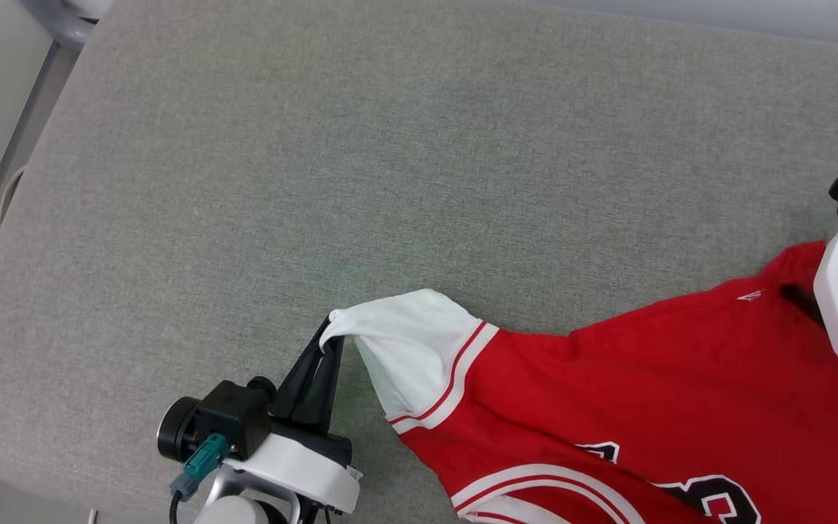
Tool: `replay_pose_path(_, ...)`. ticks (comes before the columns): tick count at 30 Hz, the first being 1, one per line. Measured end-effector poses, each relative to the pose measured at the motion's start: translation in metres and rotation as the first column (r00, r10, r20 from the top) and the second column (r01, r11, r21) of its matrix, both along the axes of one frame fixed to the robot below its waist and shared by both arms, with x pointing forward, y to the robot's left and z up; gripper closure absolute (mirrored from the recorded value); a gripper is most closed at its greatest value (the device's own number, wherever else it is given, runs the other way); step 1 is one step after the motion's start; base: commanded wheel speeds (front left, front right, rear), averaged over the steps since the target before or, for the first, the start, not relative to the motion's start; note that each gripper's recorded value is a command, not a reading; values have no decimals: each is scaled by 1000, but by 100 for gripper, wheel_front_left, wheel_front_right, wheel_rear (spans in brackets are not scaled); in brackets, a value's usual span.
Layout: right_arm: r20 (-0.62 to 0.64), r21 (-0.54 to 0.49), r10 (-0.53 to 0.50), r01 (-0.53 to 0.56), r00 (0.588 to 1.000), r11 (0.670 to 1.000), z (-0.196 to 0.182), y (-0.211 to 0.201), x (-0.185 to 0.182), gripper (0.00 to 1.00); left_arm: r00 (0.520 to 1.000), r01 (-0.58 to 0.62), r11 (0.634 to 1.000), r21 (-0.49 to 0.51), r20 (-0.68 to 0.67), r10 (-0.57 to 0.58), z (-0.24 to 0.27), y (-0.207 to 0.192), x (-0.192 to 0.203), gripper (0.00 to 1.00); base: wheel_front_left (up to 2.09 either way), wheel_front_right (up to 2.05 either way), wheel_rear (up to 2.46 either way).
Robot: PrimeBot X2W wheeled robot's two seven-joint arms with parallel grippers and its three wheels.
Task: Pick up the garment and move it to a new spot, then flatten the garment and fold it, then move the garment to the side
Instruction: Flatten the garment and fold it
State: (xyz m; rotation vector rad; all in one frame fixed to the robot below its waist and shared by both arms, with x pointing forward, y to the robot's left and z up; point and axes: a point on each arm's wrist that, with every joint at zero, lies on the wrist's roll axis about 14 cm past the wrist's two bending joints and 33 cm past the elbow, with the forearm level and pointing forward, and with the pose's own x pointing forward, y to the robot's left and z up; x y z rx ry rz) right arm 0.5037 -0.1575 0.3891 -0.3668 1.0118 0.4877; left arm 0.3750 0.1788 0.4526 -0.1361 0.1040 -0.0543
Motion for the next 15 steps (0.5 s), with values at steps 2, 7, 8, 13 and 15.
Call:
replay_pose_path(2, -30, 16, 0, 0, 1000, 1000, -14, 5, -3, 0, 1000, -7, 1000, -1, -4, 7, -2, 1, 1, 100, 0, 0, 0)
replay_pose_path(7, -74, 1, 12, -12, 997, 1000, -30, 2, -10, 0, 1000, -15, 1000, -2, -23, 15, -8, 3, 0, 100, 0, 0, 0)
replay_pose_path(8, -74, -3, 17, -17, 997, 1000, -31, 1, -11, 53, 1000, -14, 1000, -3, -24, 14, -9, 3, 0, 100, 0, 0, 0)
replay_pose_path(13, -24, 22, 21, -20, 999, 1000, -27, 0, -10, 100, 1000, -6, 1000, -7, -23, 6, -9, 1, 2, 100, 0, 0, 0)
replay_pose_path(15, 25, 40, 29, -30, 999, 999, -20, 2, -6, 100, 1000, -3, 1000, -6, -17, 3, -7, 1, 2, 100, 0, 0, 0)
